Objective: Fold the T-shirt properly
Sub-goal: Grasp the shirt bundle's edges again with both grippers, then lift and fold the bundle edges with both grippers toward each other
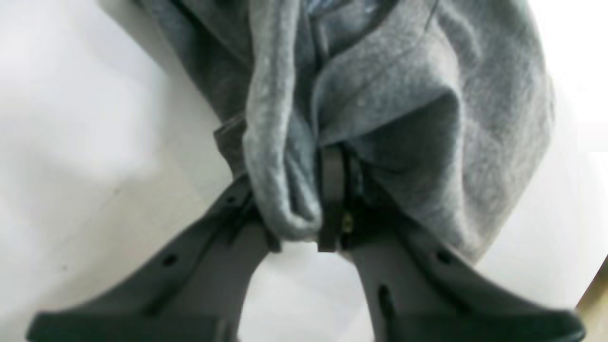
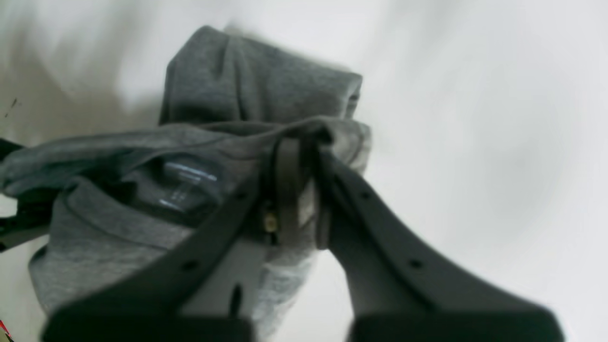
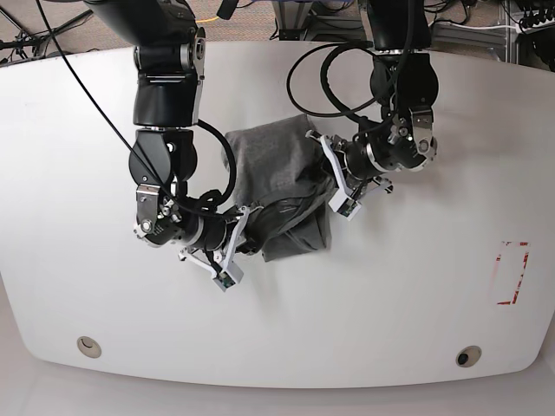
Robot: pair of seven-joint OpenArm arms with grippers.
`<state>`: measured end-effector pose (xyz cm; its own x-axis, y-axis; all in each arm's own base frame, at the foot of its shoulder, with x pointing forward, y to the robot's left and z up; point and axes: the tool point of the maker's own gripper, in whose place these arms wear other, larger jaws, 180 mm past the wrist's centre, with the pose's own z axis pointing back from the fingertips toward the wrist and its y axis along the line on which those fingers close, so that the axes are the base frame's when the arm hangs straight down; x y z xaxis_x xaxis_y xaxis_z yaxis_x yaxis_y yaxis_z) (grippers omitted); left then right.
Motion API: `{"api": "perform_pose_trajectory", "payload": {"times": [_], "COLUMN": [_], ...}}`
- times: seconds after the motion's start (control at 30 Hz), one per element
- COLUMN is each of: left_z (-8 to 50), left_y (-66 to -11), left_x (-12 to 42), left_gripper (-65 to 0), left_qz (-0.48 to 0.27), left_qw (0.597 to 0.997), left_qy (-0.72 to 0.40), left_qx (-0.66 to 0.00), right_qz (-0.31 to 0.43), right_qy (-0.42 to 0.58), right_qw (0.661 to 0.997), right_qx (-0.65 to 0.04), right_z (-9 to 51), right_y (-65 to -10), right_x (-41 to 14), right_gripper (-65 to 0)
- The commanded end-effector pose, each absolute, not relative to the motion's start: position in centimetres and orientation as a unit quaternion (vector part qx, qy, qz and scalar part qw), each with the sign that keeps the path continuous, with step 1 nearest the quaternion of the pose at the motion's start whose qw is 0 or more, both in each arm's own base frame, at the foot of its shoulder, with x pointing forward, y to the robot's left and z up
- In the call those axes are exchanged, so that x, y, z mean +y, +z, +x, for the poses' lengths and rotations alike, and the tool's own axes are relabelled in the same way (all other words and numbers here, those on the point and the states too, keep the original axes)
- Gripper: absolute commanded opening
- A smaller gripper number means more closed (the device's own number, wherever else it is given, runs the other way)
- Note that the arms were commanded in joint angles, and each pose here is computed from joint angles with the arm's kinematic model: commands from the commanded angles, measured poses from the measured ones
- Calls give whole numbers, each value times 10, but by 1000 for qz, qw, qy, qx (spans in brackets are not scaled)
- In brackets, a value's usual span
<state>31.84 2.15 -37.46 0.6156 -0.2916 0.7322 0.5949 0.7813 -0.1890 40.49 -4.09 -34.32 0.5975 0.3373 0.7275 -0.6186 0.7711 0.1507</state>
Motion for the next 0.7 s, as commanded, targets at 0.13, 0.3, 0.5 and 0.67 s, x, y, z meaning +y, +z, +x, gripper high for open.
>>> {"api": "perform_pose_trajectory", "payload": {"times": [0.13,0.3,0.5,0.67], "left_z": [349,362,366,371], "left_y": [-337,-315,-303,-297], "left_x": [16,18,18,18], "left_gripper": [-614,-614,-614,-614], "left_qz": [-213,-201,-193,-191], "left_qw": [847,834,827,823], "left_qy": [-259,-265,-270,-273], "left_qx": [-412,-440,-454,-460], "right_qz": [202,201,200,193], "right_qy": [275,275,273,276], "right_qw": [857,858,859,852], "right_qx": [-386,-384,-384,-401], "right_z": [417,415,415,417], "right_y": [-323,-324,-324,-312], "right_x": [-39,-40,-41,-43], "right_gripper": [-650,-650,-650,-650]}}
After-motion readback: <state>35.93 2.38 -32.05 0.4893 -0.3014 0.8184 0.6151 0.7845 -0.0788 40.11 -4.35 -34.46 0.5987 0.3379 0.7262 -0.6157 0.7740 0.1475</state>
